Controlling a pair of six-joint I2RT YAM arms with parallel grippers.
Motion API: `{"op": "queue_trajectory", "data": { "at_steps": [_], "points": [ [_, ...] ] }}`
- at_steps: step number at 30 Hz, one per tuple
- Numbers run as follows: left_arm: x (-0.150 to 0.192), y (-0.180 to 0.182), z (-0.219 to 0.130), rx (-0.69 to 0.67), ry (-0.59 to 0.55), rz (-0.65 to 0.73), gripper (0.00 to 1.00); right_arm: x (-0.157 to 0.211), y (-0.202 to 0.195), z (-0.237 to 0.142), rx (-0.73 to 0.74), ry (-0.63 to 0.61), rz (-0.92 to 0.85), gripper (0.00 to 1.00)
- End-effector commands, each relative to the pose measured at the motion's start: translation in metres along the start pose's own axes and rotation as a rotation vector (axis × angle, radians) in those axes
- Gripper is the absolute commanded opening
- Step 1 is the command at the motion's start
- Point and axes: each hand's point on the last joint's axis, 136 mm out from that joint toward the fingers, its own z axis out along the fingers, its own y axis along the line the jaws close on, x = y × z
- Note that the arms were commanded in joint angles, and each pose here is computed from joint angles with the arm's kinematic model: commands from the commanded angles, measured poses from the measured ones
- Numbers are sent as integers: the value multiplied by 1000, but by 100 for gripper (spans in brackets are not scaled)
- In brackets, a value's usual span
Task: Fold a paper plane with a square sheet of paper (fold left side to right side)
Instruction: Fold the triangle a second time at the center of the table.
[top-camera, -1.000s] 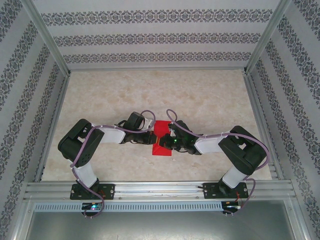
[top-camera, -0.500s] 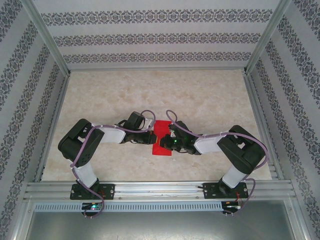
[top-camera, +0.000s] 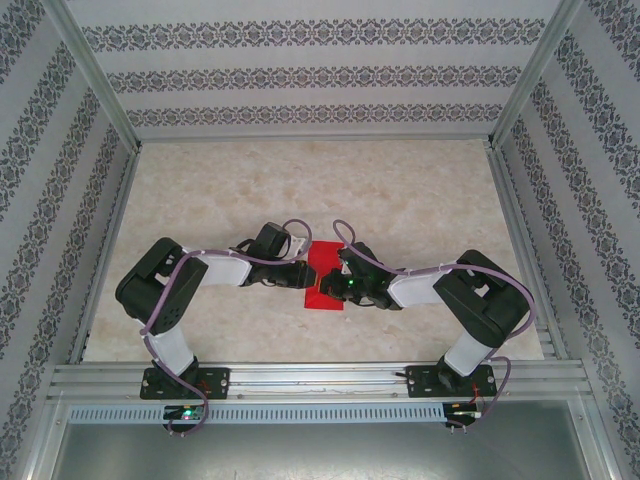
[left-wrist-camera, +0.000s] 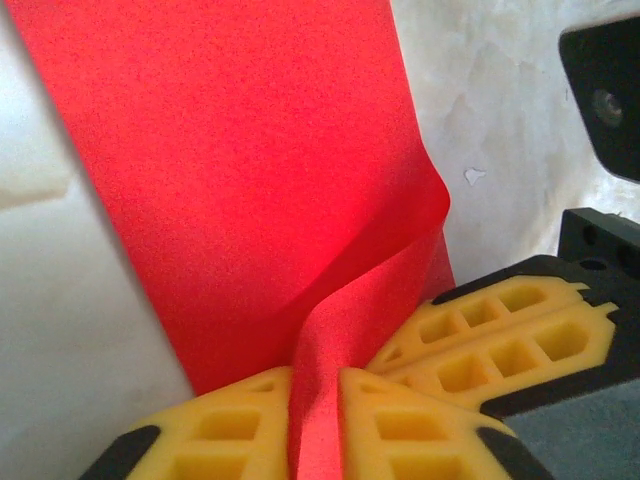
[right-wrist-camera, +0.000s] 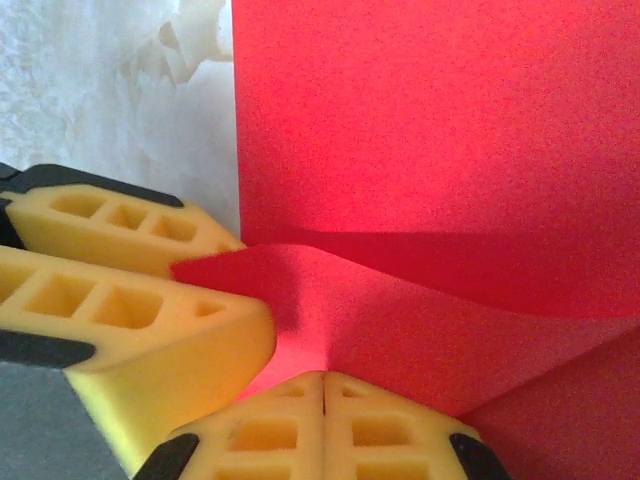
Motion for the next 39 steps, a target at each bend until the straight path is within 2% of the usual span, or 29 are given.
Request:
{"op": "queue_trajectory", "data": {
  "at_steps": [1,8,12,17,21,24,31,39],
  "points": [
    [-8,9,-13,-72,-34,12,23,20,-35,5,109,43,46,0],
    [-24,0,-48,-106,-97,45,28,20,-34,4,105,38,51,0],
    [-13,-11,-67,-106,-79,66,26,18,-29,4,93,35,46,0],
    [9,-31,-79,-13,-39,32,20,16,-26,4,86,34,45,0],
    [23,-50,-74,120,6,-27,18,16,-25,5,84,37,45,0],
    [29,-57,-67,166,33,-46,16,16,-24,6,82,38,44,0],
    [40,-59,-45,210,128,-58,14,18,-28,7,92,46,48,0],
    [50,-54,-32,188,185,-41,14,19,-29,8,94,53,51,0]
  ]
}}
